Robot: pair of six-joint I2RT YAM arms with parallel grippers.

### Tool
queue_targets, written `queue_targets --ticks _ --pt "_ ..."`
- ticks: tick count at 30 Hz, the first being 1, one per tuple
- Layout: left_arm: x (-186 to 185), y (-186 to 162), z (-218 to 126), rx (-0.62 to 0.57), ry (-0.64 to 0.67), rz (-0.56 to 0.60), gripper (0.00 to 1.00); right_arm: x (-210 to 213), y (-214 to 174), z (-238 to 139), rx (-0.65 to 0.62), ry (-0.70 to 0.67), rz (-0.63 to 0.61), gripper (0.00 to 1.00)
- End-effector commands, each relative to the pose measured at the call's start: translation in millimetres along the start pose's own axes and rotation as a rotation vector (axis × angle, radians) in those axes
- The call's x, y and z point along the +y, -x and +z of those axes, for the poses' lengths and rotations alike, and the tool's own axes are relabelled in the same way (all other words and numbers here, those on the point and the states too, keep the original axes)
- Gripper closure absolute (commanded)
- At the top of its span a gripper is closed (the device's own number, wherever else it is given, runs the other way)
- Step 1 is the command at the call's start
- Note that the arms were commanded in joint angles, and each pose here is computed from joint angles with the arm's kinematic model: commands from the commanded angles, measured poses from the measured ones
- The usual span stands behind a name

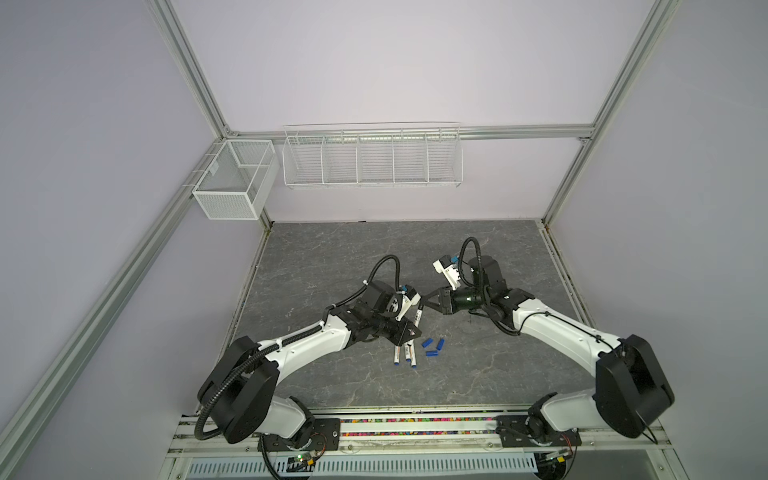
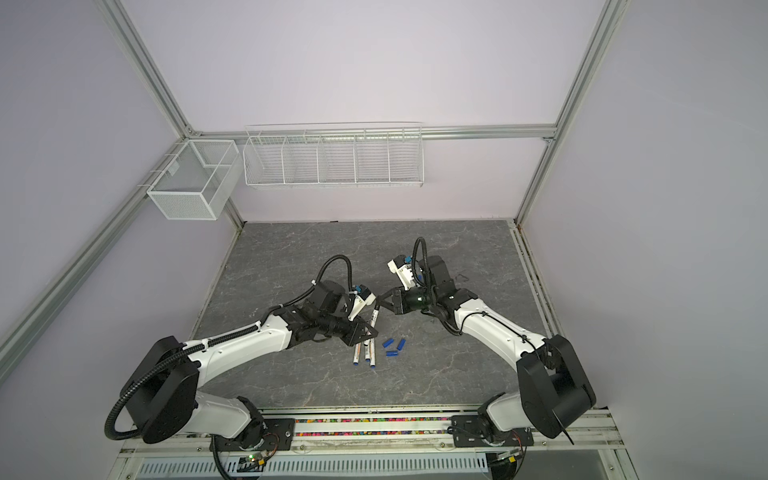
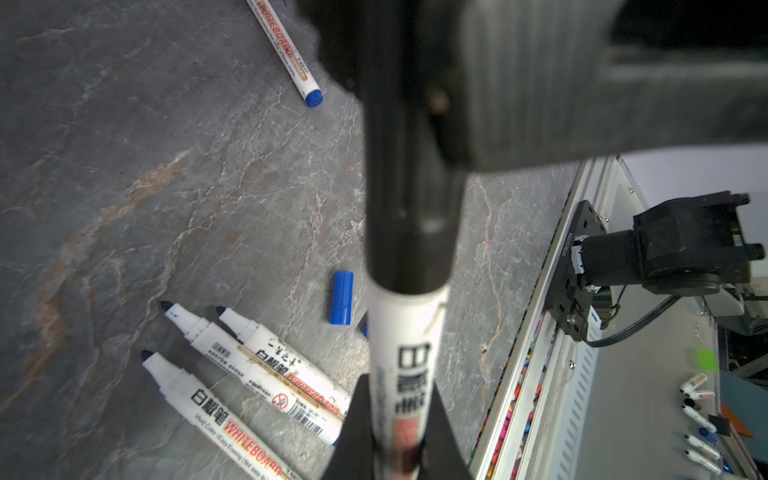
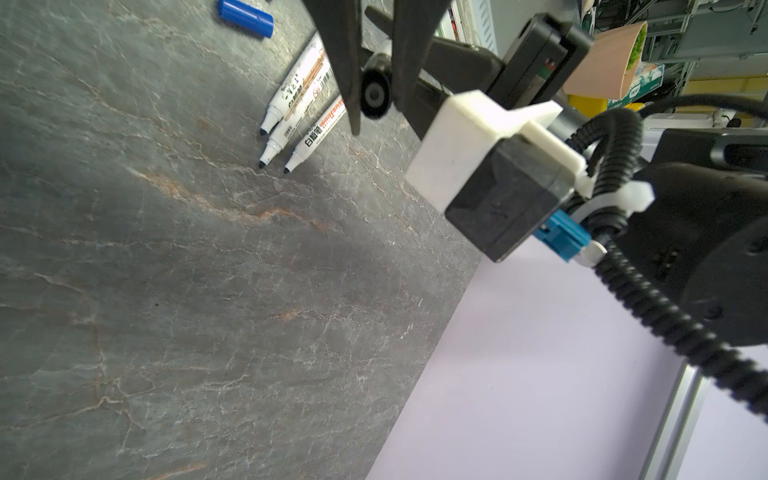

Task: Insert the pens into the pen caps
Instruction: 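Press the black cap down onto the marker tip with the right gripper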

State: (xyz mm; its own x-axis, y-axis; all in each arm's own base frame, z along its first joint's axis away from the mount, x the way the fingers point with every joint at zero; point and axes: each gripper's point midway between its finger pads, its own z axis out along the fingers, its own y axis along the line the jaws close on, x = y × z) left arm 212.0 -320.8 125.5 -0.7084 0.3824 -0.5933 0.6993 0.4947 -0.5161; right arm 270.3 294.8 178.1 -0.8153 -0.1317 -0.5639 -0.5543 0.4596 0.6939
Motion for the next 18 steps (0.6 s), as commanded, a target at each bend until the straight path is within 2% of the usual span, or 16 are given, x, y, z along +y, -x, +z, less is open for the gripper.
queue_targets --ticks 1,7,10,12,14,18 --pt "-32.8 158.7 -69.8 -0.558 -0.041 0.173 1.00 -3.8 -115.0 3.1 0.378 0.049 0.301 0.93" --pt "-25.6 115.1 -36.4 -0.425 -0.037 0.174 1.00 -7.9 -75.8 -5.0 0.249 -0.039 0.220 0.92" --pt "-24.8 85.0 -13.1 -0.325 -0.017 0.205 1.00 -10.2 -54.0 -9.7 0.174 -0.109 0.178 0.87" --pt "-21.9 69.1 -0.8 -0.278 -0.018 0.196 1.00 -5.5 -28.3 -15.4 0.106 -0.147 0.133 0.78" --pt "-18.3 61.4 5.4 -0.263 -0.025 0.174 1.00 -6.3 -17.1 -20.0 0.069 -0.186 0.113 0.72" --pt "-13.0 58.0 9.4 -0.266 -0.015 0.160 1.00 -9.1 -2.7 -29.6 0.000 -0.249 0.086 0.66"
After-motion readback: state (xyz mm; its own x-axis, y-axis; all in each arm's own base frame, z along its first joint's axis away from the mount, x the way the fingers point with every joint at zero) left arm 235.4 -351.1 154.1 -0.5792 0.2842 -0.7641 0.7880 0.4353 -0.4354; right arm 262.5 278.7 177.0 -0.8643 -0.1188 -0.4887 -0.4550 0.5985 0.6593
